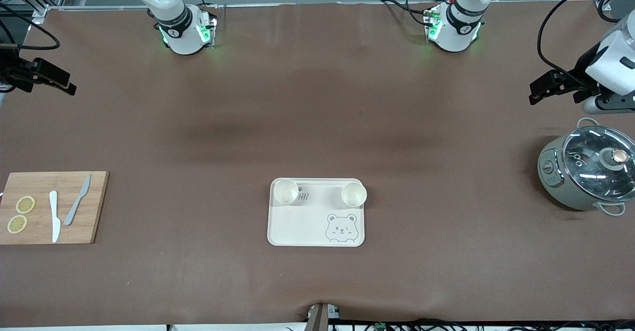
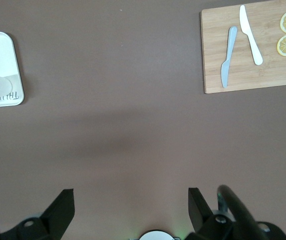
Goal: Place white IKEA cup upright on tray with both arms
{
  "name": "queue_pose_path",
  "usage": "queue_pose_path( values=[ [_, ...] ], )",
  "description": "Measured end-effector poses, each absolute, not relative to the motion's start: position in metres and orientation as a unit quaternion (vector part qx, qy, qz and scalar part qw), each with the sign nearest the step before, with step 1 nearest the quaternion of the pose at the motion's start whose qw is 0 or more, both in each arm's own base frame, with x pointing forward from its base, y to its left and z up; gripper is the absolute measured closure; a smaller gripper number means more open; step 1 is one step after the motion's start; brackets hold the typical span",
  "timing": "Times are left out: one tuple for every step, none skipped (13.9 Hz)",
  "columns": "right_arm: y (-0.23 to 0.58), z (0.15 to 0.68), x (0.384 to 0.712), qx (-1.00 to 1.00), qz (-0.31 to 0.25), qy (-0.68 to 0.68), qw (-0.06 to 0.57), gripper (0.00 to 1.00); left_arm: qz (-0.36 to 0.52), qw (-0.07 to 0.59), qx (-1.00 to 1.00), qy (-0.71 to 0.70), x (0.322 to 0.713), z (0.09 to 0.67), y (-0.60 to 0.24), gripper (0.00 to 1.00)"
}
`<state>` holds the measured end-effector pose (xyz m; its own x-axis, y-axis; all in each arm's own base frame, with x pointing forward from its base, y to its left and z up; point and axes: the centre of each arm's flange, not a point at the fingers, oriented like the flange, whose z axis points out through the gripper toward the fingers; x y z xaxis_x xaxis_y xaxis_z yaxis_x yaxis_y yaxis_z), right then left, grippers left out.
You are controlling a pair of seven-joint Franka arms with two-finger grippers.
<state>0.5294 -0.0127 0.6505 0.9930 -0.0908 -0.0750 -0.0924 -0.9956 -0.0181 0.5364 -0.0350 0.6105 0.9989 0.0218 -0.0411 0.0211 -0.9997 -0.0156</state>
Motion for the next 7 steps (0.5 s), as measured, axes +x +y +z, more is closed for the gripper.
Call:
queue_pose_path(
  values=[
    [-0.0117,0.6507,0.5297,-0.998,0.036,0.045,0.009,0.0,0.02,0.007,-1.0,-0.011,0.5368,0.6101,-0.035,0.0],
    [-0.0118,0.6507,0.5297,-0.998,0.036,0.045,0.009,0.0,0.02,0.007,-1.0,-0.011,0.5373,0.6097,-0.035,0.0],
    [-0.0122,0.6507,0.5297,-0.998,0.036,0.045,0.009,0.0,0.02,0.007,-1.0,-0.011,0.5378,0.6091,-0.0349,0.0],
    [-0.0126,0.6507,0.5297,-0.998,0.036,0.046,0.008,0.0,0.021,0.007,-1.0,-0.011,0.5383,0.6083,-0.0348,0.0],
    [-0.0129,0.6507,0.5296,-0.998,0.036,0.046,0.008,0.0,0.021,0.007,-1.0,-0.011,0.5386,0.6076,-0.0348,0.0],
    [-0.013,0.6507,0.5296,-0.998,0.036,0.046,0.008,0.0,0.021,0.007,-1.0,-0.011,0.5388,0.6073,-0.0347,0.0],
    [-0.013,0.6507,0.5296,-0.998,0.036,0.046,0.008,0.0,0.021,0.007,-1.0,-0.011,0.5389,0.6072,-0.0347,0.0]
  ],
)
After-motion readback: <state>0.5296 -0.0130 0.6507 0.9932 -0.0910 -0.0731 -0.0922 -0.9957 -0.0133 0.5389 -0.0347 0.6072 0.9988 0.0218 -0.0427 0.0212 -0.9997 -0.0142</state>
